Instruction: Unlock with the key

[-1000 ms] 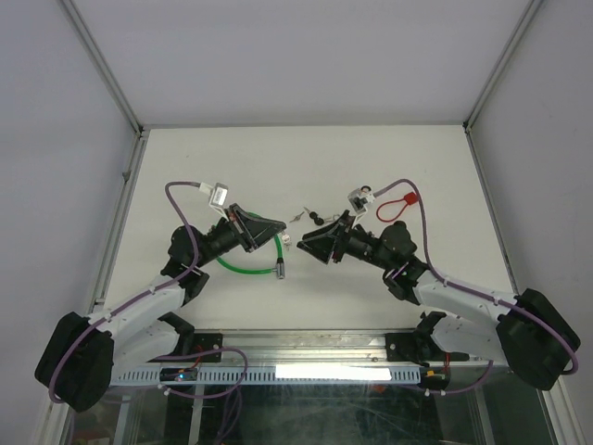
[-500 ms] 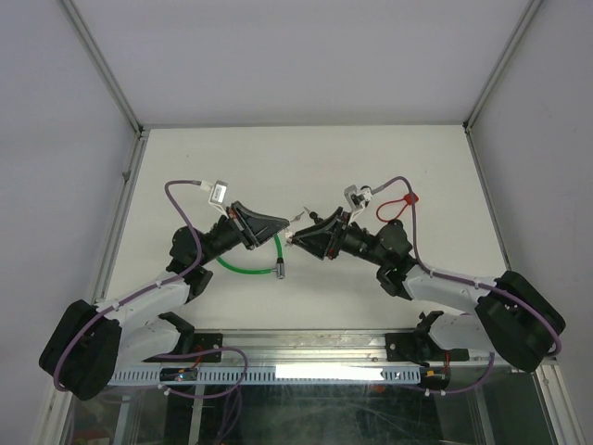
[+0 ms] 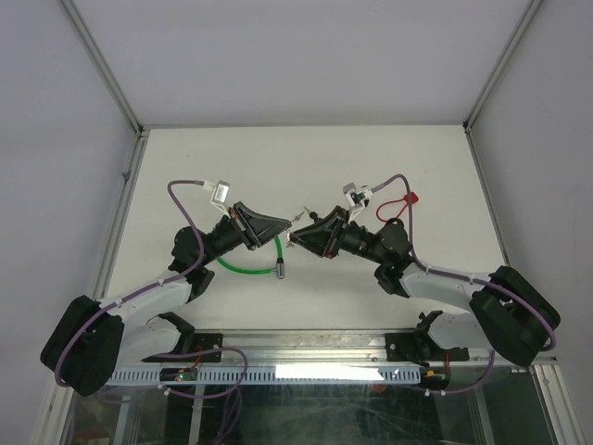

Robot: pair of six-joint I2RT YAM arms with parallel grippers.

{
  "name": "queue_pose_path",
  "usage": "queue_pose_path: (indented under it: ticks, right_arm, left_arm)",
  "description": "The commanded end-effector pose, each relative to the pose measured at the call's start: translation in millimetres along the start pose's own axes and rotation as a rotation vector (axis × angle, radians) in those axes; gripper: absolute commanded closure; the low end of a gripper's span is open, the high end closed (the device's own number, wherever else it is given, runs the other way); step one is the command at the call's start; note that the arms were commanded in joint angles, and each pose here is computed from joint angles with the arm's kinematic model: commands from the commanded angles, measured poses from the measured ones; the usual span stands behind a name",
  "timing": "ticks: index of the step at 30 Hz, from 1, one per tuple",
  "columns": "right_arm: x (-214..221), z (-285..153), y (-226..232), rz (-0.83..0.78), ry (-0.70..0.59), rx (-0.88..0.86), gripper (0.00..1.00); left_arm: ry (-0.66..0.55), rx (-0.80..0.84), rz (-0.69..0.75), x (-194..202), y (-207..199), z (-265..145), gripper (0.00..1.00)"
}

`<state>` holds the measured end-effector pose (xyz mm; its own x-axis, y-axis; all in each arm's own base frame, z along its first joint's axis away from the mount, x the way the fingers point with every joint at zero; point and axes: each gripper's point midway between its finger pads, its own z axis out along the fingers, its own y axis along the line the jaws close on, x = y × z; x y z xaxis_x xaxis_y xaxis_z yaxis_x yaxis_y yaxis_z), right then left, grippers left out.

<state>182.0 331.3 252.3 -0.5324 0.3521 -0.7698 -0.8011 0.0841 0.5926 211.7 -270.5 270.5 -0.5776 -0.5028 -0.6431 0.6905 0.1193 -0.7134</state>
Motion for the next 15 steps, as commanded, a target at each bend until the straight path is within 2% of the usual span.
queue_pose_path:
  ticks: [1, 5, 10, 13, 14, 15]
  right_arm:
    - [-22, 8, 21, -0.046, -0.056, -0.085, 0.79]
    - [-21, 8, 21, -0.041, -0.052, -0.086, 0.86]
    - [-20, 7, 22, -0.038, -0.048, -0.092, 1.0]
    - [-19, 6, 19, -0.033, -0.05, -0.078, 1.0]
    - [-19, 6, 16, -0.03, -0.051, -0.068, 1.0]
    - [-18, 4, 14, -0.027, -0.052, -0.057, 1.0]
  left_arm:
    - [-0.053, 0.072, 0.041, -14, -21, 4, 1.0]
    - [-0.056, 0.072, 0.039, -15, -21, 4, 1.0]
    - [-0.053, 0.069, 0.03, -13, -20, 5, 1.0]
    - [-0.044, 0.054, 0.032, -11, -17, 5, 1.0]
    - [-0.041, 0.038, 0.036, -11, -15, 5, 0.98]
    - [-0.035, 0.012, 0.036, -10, -10, 4, 0.91]
